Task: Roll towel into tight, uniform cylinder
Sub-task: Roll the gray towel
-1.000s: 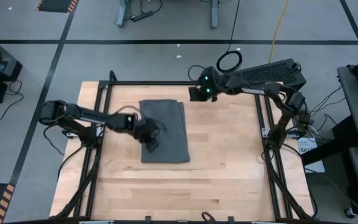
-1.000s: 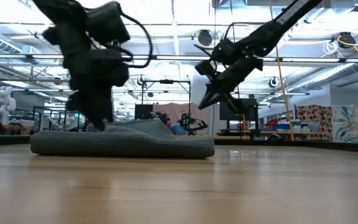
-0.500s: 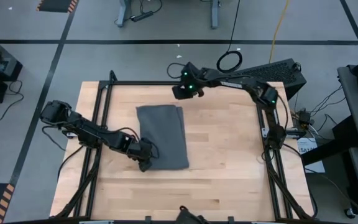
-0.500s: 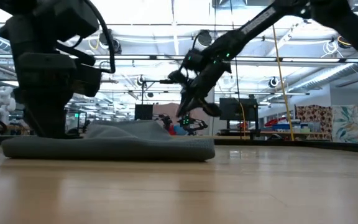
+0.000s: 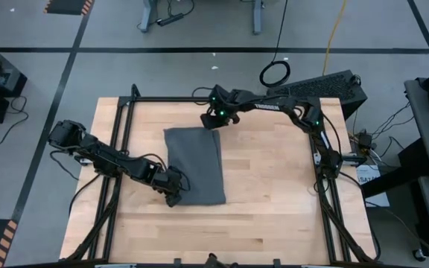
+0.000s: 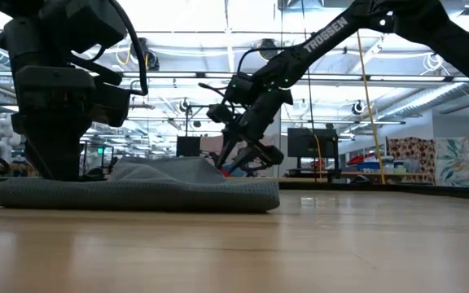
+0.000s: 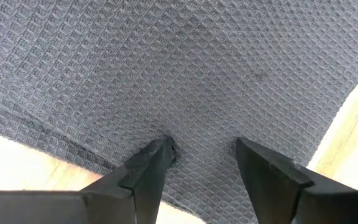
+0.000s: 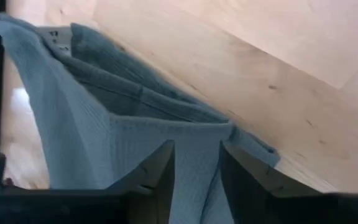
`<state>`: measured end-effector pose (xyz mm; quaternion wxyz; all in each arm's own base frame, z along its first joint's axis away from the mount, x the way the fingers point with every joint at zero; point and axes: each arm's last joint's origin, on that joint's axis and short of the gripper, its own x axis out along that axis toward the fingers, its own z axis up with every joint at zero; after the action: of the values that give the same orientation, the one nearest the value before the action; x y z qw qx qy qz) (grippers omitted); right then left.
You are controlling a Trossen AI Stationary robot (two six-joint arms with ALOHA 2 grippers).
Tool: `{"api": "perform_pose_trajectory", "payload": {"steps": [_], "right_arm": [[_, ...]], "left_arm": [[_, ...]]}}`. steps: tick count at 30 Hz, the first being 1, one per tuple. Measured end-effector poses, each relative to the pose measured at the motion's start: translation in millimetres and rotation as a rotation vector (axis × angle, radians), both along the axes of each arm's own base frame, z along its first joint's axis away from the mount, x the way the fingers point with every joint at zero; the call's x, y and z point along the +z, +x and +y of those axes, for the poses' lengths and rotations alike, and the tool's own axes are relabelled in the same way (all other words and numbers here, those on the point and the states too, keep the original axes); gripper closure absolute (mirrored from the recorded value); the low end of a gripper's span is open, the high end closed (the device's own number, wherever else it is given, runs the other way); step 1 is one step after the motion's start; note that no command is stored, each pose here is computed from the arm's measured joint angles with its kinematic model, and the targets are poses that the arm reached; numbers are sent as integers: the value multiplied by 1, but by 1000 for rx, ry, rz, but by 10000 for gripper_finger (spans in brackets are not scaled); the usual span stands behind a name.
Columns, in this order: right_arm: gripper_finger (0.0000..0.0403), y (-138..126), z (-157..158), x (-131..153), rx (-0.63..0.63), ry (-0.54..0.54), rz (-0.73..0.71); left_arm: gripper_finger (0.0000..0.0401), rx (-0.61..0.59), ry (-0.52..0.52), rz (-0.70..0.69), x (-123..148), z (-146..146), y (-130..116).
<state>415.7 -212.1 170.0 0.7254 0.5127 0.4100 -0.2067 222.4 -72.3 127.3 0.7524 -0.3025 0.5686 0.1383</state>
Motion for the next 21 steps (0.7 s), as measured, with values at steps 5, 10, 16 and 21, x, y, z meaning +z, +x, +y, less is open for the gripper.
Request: {"api": "perform_pose_trajectory", "payload": {"steps": [5,10,16,21], "right_arm": [[282,1,1,0,3,-1,0],[288,7,17,-1,-6,-6,38],[289,20,54,-3,31,-44,89],[289,27,80,-5,13,-124,149]], "left_arm": [[199,-2,-3,3,0,0,0],[199,-43,-75,28,0,-2,-1],[199,-124,-79,24,0,-3,-2],[199,-150,-67,19,-1,-3,-2]]}}
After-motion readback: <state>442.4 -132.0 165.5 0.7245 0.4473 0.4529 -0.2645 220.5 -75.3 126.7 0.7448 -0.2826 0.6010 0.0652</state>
